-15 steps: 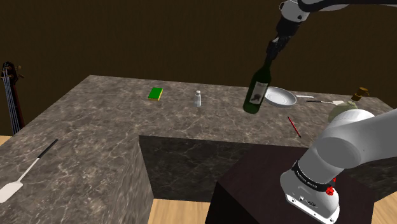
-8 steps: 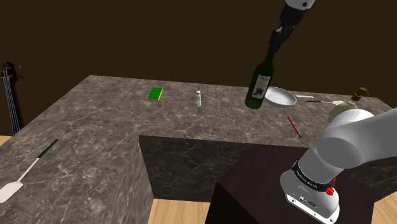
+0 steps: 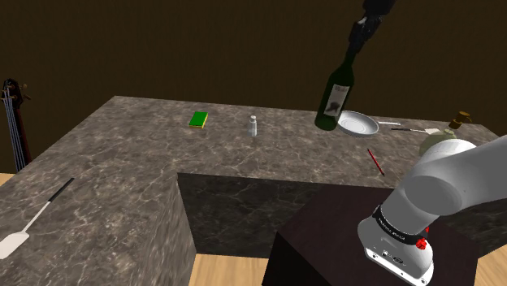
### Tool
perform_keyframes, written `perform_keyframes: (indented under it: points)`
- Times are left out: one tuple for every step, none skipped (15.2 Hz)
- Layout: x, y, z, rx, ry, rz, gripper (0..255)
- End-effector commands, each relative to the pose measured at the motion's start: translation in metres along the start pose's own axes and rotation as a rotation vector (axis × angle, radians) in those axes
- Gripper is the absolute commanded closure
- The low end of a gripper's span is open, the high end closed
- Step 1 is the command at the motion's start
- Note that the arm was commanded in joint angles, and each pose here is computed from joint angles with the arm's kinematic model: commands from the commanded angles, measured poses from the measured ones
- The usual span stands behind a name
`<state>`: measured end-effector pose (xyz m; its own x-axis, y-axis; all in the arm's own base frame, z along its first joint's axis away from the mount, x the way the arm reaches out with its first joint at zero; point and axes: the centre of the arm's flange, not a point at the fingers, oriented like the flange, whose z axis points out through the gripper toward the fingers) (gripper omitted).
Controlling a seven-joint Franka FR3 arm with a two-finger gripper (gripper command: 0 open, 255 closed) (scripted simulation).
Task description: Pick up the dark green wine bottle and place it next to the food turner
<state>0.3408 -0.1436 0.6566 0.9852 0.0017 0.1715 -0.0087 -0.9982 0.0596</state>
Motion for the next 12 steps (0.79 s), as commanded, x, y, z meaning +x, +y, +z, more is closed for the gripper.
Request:
perform_keyframes:
  points:
    - [0.001, 0.000, -0.011, 0.000, 0.000, 0.000, 255]
    - [0.002, 0.000, -0.016, 0.000, 0.000, 0.000, 255]
    - [0.003, 0.000, -0.022, 0.000, 0.000, 0.000, 255]
    - [0.004, 0.000, -0.027, 0.000, 0.000, 0.000, 255]
    - [0.005, 0.001, -0.032, 0.000, 0.000, 0.000, 255]
    - [0.006, 0.001, -0.037, 0.000, 0.000, 0.000, 255]
    - [0.007, 0.001, -0.042, 0.000, 0.000, 0.000, 255]
    - [0.008, 0.002, -0.048, 0.000, 0.000, 0.000, 255]
    - [0.008, 0.002, -0.053, 0.000, 0.000, 0.000, 255]
    - [0.009, 0.002, -0.058, 0.000, 0.000, 0.000, 255]
    - [0.010, 0.003, -0.063, 0.000, 0.000, 0.000, 255]
    - [0.011, 0.003, -0.068, 0.000, 0.000, 0.000, 255]
